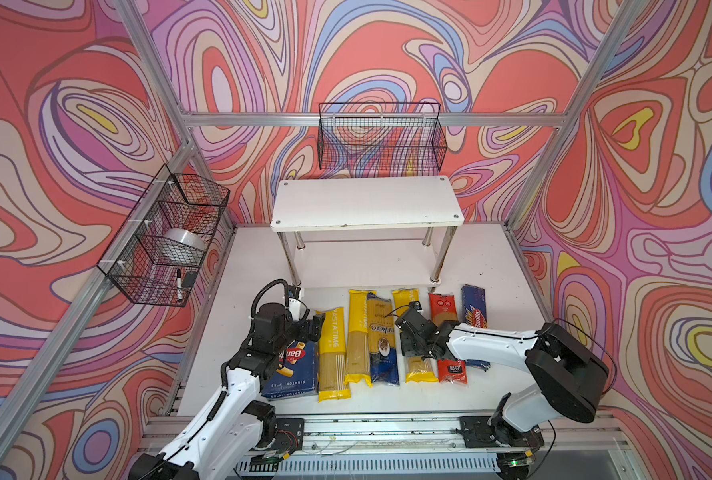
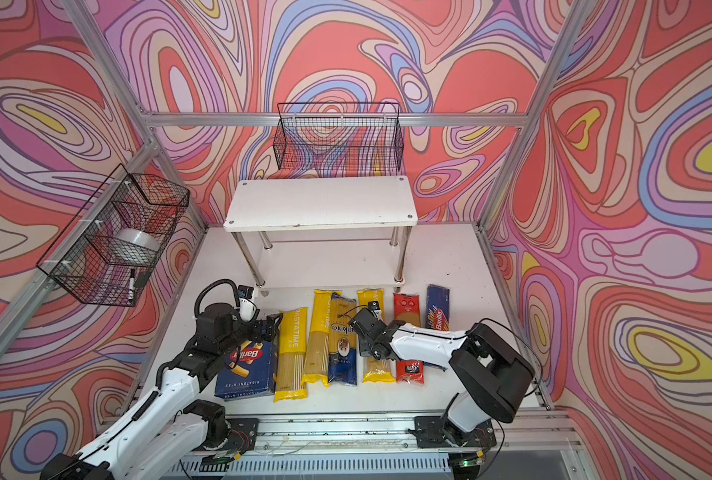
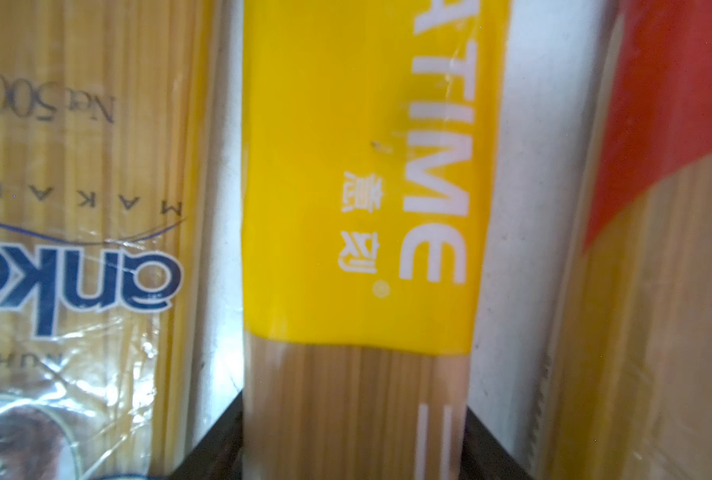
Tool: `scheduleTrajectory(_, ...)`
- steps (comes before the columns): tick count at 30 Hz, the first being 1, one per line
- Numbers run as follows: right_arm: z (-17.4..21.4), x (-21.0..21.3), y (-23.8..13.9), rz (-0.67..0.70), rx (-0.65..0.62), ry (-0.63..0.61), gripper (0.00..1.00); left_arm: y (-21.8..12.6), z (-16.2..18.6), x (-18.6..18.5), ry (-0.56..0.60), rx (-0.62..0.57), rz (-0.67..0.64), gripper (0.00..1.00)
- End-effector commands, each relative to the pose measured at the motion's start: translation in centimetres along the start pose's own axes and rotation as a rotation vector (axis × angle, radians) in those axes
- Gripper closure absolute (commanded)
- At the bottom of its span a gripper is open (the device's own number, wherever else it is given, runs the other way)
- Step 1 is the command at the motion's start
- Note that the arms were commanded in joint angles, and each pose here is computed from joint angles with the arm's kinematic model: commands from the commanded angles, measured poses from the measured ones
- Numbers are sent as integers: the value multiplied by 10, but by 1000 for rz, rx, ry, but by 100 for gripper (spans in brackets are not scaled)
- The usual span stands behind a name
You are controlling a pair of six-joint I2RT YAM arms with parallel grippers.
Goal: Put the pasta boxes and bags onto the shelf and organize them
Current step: 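Lower the right gripper onto the yellow PASTATIME bag and close it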
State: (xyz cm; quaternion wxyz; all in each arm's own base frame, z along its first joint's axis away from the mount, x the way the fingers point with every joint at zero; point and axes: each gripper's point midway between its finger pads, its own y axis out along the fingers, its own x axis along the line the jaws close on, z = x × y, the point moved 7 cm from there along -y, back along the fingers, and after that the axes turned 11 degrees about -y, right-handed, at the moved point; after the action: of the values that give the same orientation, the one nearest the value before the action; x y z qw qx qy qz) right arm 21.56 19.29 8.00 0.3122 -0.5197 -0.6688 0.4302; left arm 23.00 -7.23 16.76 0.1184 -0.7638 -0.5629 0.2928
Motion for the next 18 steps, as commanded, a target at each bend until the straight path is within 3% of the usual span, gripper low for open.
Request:
scheduleTrajectory(1,26,-8,10,21,98,4,42,0,-9,-2,4,-9,-8,0)
scheduleTrajectory(7,21,-5,10,17,90,-25,47,-2,-8,-2,8,-13,-1,0)
scheduleTrajectory(18,15,1,9,-21,78,-41,67,-10,-7,3,10,-41,-48,0)
